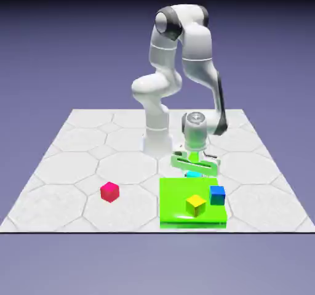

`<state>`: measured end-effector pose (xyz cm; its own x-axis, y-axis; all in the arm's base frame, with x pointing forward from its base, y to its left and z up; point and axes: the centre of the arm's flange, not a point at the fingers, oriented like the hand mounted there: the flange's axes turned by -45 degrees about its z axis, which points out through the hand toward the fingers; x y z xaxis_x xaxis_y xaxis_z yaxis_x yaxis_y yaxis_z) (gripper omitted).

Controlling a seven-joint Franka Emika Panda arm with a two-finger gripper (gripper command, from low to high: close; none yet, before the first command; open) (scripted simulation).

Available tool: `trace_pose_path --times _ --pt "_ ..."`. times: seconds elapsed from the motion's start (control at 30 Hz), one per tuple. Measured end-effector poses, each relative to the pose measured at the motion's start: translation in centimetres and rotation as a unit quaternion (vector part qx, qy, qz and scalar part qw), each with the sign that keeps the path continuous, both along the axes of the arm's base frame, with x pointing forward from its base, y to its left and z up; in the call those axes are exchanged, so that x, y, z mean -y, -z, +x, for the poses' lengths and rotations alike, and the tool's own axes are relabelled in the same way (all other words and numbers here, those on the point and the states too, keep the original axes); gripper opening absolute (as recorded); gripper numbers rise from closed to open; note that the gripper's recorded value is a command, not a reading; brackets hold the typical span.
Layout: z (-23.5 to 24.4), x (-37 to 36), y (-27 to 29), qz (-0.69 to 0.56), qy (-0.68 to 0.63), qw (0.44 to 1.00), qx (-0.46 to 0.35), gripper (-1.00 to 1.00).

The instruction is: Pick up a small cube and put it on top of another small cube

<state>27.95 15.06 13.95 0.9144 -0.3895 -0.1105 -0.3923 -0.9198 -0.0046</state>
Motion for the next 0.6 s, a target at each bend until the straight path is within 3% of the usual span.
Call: trace_pose_path --times 0.5,0.6 --pt "0.1 0.3 -5.9 -0.002 0.001 1.000 -0.002 -1.00" --pt "2.8 -0.7 -7.0 -0.007 -0.048 0.999 0.005 -1.00"
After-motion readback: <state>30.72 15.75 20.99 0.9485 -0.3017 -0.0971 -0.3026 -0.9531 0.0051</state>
